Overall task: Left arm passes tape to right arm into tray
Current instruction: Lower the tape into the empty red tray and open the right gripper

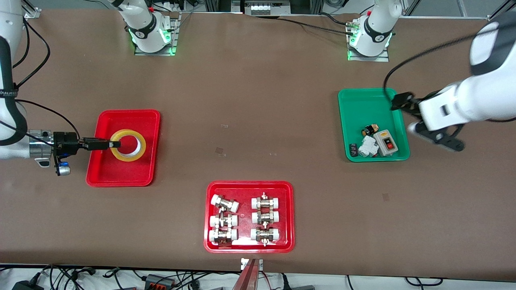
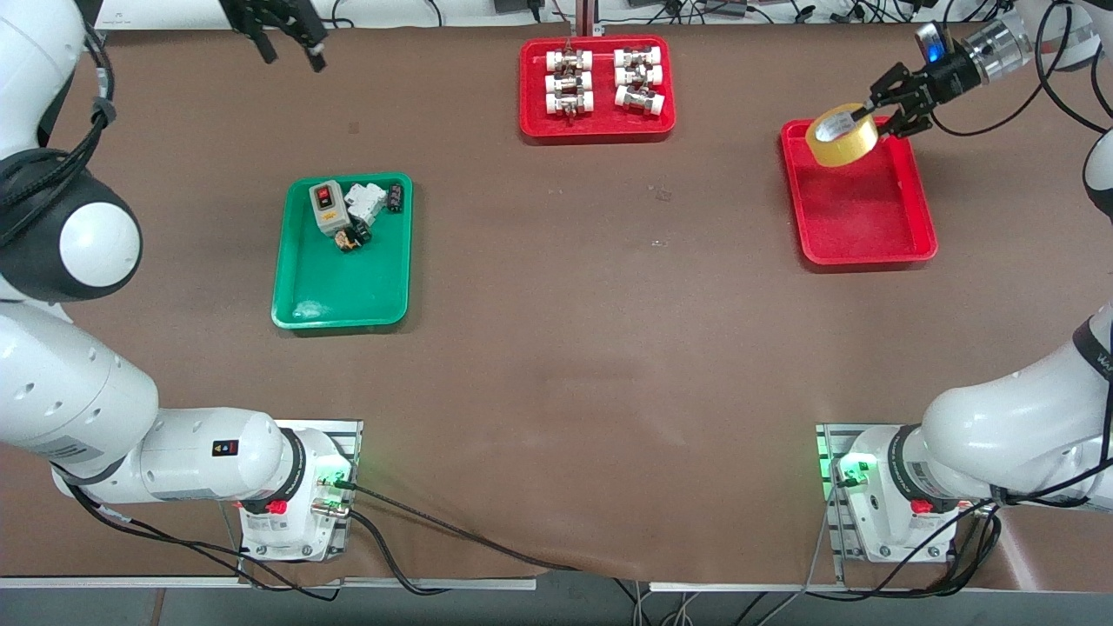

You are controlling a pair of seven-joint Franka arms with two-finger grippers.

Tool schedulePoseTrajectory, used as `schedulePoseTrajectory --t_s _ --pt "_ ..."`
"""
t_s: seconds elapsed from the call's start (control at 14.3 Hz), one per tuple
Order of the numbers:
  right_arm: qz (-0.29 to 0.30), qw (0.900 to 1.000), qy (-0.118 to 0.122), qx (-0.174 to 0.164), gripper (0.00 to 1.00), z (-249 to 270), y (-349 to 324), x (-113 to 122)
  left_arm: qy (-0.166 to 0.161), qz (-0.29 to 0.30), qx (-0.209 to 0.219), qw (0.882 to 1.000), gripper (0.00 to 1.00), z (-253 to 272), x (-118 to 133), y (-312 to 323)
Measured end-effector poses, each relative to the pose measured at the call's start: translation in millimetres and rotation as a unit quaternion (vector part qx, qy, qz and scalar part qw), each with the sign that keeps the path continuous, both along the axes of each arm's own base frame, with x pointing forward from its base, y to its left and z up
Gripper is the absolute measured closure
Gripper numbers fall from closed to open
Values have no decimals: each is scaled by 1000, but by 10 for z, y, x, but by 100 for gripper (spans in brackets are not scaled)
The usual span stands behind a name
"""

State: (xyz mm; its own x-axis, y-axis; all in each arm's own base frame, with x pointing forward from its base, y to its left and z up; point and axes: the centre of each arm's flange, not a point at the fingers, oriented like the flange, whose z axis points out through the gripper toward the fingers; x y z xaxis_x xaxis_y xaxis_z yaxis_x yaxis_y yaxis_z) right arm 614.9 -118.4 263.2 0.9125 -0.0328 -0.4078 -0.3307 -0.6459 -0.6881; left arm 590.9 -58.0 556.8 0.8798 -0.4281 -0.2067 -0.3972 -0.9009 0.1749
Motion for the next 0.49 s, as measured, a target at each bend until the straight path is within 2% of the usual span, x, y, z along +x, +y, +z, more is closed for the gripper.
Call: schedulePoseTrajectory --t_s 0.14,0.28,0.49 --pt "14 1000 -7 11 46 -206 -188 -89 -22 -16 0 1000 0 211 -116 262" --pt "24 999 -14 19 46 -383 -301 -148 -50 -9 22 998 0 389 -170 393" --pt "31 999 -10 33 46 -686 -355 -220 -81 56 40 994 0 657 -264 418"
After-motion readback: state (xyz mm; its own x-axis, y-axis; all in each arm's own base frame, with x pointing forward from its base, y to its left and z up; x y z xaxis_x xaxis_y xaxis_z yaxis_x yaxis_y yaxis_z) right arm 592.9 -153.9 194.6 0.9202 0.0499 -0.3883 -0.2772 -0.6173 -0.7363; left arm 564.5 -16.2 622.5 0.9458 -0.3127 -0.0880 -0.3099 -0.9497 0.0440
